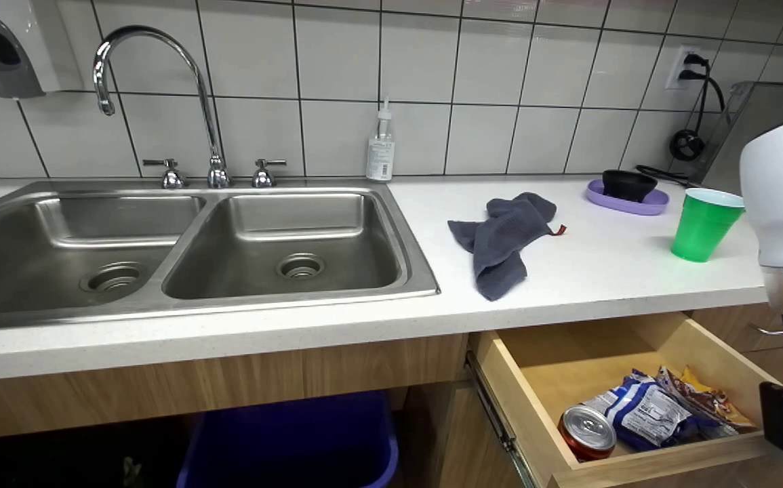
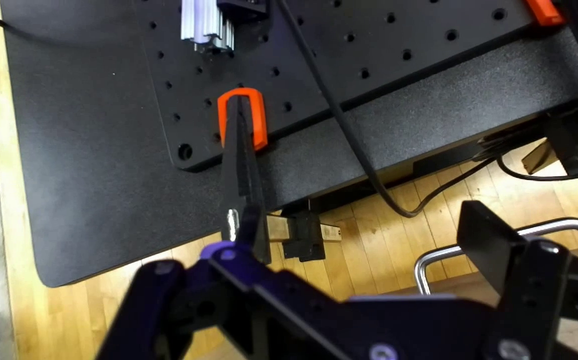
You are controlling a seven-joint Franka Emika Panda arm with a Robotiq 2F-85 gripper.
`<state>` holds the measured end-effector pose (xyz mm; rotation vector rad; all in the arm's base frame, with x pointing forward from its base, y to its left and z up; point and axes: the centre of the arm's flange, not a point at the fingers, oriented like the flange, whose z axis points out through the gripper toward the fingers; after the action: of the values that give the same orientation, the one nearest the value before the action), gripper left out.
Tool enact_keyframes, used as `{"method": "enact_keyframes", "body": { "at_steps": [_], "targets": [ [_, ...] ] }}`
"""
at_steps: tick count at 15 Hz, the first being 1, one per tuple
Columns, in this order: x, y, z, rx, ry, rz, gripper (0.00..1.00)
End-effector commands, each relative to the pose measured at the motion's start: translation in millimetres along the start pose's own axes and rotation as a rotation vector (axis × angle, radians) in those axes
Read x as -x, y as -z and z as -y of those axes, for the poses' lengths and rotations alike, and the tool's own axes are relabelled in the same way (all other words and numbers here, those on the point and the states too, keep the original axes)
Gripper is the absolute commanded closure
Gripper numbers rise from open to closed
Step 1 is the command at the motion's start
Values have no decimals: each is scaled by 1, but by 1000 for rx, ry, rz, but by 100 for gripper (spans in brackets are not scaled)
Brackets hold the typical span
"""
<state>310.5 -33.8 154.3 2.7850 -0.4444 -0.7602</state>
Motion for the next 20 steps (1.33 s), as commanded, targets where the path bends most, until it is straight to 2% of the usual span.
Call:
{"method": "enact_keyframes", "body": {
  "at_steps": [1, 4, 11, 20],
  "targets": [
    [-2, -7, 1, 26, 3, -10, 0],
    [-5, -12, 3, 26, 8, -24, 0],
    [-26, -14, 11, -19, -9, -161, 0],
    [-38, -2, 13, -50, -38, -225, 0]
  ]
}}
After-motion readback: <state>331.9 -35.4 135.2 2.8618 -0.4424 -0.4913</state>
